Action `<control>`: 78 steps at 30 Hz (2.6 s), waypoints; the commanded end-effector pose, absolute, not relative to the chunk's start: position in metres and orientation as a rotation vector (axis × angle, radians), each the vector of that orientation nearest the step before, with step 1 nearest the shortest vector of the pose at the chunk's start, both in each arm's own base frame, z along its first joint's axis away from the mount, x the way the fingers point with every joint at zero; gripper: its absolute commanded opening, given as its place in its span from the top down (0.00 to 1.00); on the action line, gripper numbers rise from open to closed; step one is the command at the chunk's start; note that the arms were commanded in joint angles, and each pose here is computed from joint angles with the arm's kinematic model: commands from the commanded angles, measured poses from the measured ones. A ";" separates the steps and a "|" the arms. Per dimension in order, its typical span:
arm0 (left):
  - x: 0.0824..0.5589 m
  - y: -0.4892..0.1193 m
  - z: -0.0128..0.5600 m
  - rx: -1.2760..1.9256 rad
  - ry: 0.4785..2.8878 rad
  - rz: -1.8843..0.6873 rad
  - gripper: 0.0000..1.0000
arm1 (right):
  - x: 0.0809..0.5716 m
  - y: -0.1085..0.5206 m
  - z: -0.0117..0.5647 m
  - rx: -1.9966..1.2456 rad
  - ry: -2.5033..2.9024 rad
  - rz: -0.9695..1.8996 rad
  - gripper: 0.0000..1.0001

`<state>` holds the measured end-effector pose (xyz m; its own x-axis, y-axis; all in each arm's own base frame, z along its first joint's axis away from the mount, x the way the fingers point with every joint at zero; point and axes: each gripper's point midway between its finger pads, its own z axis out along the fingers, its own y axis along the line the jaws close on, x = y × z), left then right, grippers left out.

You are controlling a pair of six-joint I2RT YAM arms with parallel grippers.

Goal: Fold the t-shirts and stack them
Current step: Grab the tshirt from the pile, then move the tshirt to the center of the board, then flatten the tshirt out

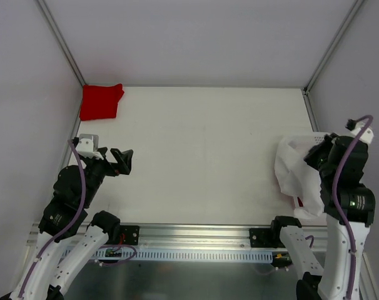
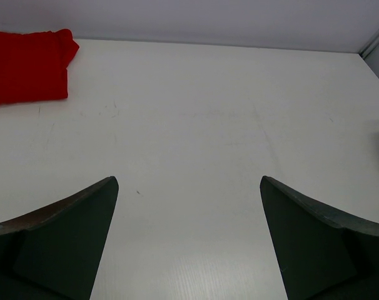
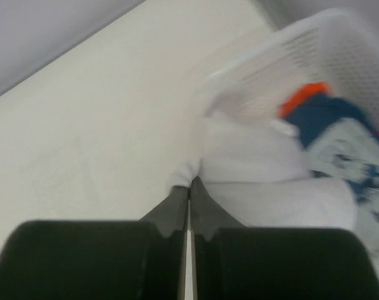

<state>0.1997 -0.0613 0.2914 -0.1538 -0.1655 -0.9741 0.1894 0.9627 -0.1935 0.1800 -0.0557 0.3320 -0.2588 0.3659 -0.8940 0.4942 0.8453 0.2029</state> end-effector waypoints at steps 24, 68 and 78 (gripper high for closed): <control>0.202 -0.071 0.296 0.087 1.668 -0.336 0.01 | 0.145 0.281 0.496 -0.680 1.712 0.697 0.99; 0.217 -0.237 0.095 0.280 2.457 -0.345 0.01 | 0.228 0.130 0.187 -0.068 2.346 -0.281 0.01; 0.255 -0.292 0.065 0.145 2.376 -0.512 0.01 | 0.202 0.126 0.178 -0.070 2.347 -0.188 0.00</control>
<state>0.2315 -0.2630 0.0293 -0.8274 0.1119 -0.5503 0.2461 0.9531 -0.1763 0.2068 0.1254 0.1693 -0.7242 -0.1555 -0.6718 -0.0103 0.9766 -0.2150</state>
